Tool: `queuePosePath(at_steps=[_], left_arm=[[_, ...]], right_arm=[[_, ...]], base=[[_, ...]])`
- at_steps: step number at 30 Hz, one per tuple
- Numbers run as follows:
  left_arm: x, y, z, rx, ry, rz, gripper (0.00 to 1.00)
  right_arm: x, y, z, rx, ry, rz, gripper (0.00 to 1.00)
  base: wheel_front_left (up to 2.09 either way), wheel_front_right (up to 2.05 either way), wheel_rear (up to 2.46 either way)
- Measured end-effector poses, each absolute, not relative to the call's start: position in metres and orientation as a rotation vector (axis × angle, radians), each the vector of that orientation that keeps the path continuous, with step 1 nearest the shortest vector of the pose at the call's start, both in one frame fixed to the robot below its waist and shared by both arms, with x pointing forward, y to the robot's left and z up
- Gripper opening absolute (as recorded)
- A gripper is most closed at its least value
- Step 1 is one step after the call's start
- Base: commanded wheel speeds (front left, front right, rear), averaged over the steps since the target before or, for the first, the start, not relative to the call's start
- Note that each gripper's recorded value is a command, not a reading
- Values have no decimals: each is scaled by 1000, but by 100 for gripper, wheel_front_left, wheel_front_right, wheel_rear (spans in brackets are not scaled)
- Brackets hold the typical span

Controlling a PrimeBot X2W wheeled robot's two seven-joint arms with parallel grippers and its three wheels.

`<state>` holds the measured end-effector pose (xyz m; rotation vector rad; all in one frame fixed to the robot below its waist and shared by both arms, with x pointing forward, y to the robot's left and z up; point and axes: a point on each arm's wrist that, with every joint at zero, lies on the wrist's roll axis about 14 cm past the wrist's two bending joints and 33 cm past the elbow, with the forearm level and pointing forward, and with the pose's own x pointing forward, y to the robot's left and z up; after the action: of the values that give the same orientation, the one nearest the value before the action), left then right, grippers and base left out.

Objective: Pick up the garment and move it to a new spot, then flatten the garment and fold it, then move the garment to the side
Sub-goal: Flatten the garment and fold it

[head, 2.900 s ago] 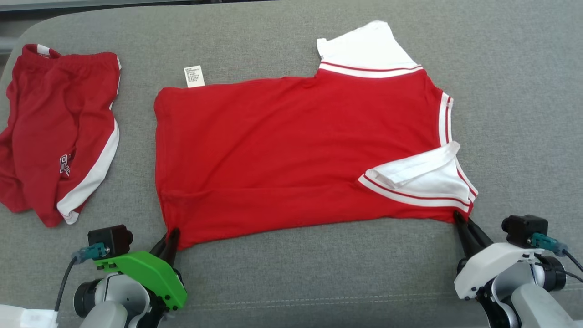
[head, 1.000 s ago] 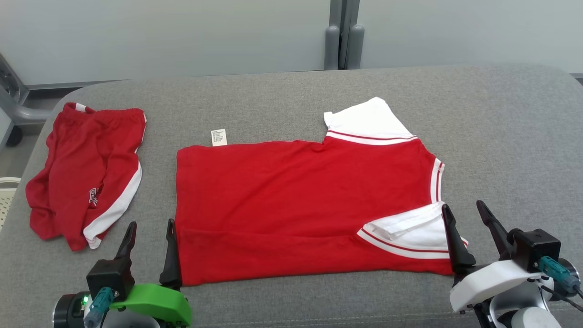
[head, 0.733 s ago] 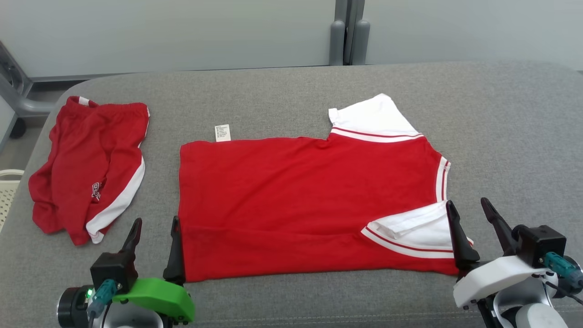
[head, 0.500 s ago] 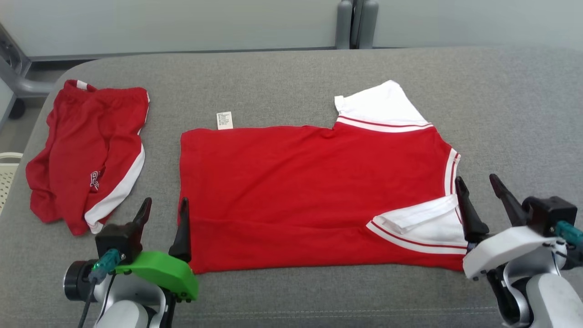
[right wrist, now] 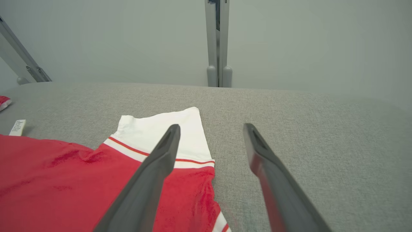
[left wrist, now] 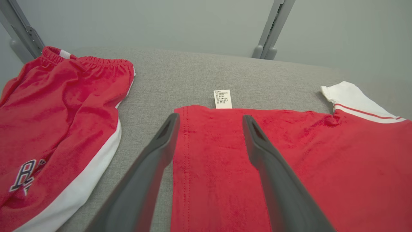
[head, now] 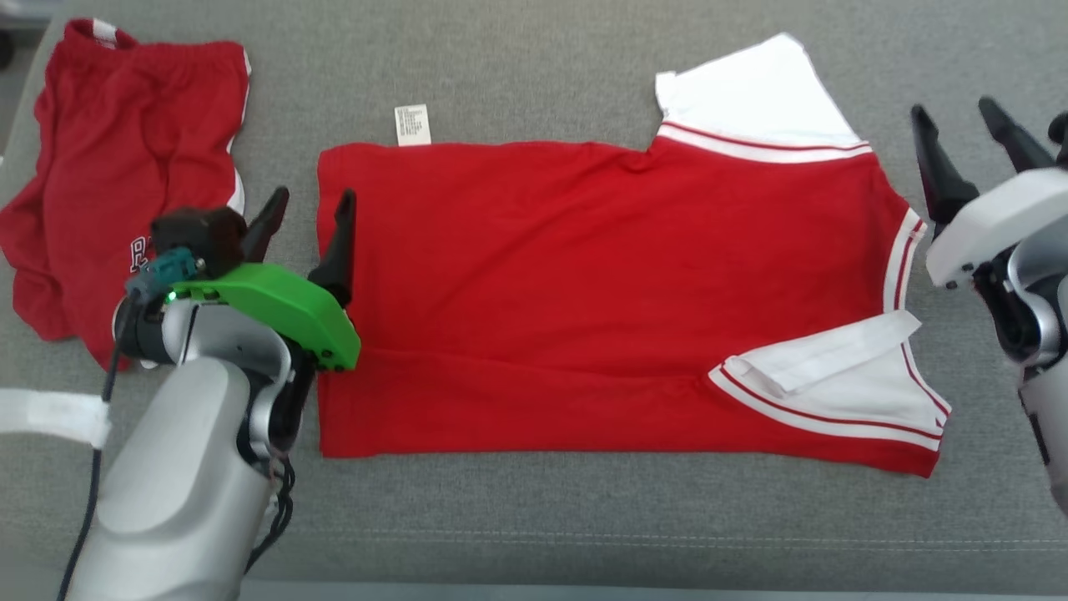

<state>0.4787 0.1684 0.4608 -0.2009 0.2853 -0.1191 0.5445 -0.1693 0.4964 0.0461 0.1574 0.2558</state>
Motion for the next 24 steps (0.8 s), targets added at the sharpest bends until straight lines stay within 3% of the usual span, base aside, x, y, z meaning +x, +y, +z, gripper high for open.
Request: queuePosePath(at_steps=[11,24], left_arm=[[531,188,407,-279,459,-110,100],[541,198,361,-320,608,-95,100]], right_arm=[[625,-135,442,-17,336,351,100],[666,-95,386,-30,450,413,100]], base=[[0,0,0],[0,0,0]])
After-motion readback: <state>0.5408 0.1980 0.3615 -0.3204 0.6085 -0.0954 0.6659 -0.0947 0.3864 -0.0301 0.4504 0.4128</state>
